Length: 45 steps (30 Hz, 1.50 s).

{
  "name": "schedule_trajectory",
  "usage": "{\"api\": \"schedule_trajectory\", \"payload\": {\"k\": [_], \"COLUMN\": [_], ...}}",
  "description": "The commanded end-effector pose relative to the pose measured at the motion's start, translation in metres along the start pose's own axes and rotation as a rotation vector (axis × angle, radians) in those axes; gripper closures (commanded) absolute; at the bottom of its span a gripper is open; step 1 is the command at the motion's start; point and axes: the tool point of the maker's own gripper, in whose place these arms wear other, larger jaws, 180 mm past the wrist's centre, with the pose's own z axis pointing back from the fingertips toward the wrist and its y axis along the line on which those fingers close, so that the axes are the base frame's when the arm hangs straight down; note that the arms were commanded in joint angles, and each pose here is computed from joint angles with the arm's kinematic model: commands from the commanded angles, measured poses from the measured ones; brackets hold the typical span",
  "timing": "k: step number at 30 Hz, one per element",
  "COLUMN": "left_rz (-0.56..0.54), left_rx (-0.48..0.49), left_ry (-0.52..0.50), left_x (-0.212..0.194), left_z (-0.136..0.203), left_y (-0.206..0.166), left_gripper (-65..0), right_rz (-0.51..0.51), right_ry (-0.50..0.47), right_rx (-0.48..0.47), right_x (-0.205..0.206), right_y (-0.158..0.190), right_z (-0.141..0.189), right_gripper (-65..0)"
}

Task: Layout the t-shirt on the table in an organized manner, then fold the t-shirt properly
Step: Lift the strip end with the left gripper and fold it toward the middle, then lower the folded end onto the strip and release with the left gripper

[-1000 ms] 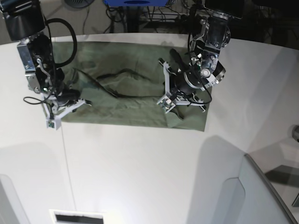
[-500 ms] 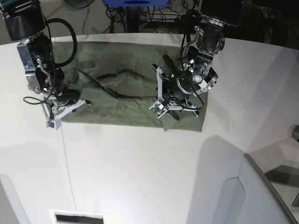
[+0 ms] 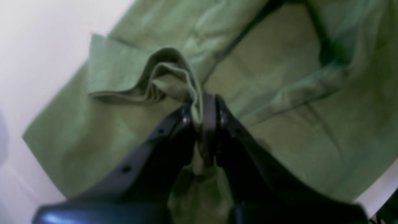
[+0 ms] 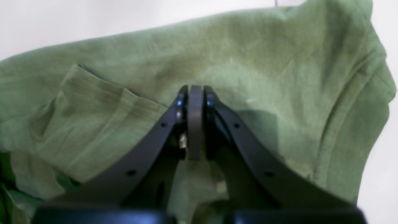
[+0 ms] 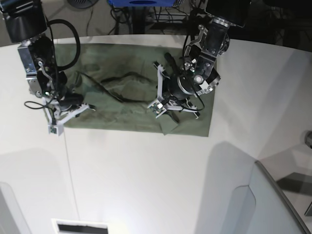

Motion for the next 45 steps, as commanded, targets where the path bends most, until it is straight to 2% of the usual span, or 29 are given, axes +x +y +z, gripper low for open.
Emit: {"api": "schedule_trajectory", "payload": {"k": [1, 20, 21, 24, 27, 36, 40, 45], "left_rz": [-0.001, -0.004, -0.004, -0.008, -0.030, -0.059, -0.061, -0.115], "left_rx": [0.017, 0.015, 0.016, 0.014, 0.000, -0.037, -0.039, -0.111], "left_ry": [-0.041, -0.022, -0.021, -0.023, -0.024, -0.035, -0.001, 0.005], "left_x": [0.014, 0.011, 0.011, 0.012, 0.015, 0.021, 0.015, 0.014], "left_z": [0.002, -0.004, -0.004, -0.003, -0.004, -0.006, -0.006, -0.005], "left_y": [0.007, 0.011, 0.011, 0.011, 0.005, -0.011, -0.011, -0.024], "left_gripper": [0.0, 0.0, -0.3, -9.9, -13.0, -13.3, -13.3, -13.2], "right_rz": [0.003, 0.003, 0.003, 0.003, 0.003, 0.004, 0.007, 0.008], "right_ry": [-0.055, -0.056, -0.056, -0.056, -0.058, -0.057, -0.056, -0.055], "right_rx": [0.011, 0.011, 0.011, 0.011, 0.012, 0.013, 0.014, 0.015], "right_x": [0.021, 0.022, 0.022, 0.022, 0.023, 0.022, 0.022, 0.021], "right_y": [0.002, 0.002, 0.002, 0.002, 0.002, 0.003, 0.003, 0.004], "right_z": [0.002, 0.002, 0.002, 0.002, 0.002, 0.002, 0.002, 0.002], "right_gripper": [-1.5, -1.5, -1.5, -1.5, -1.5, -1.5, -1.5, -1.5]}}
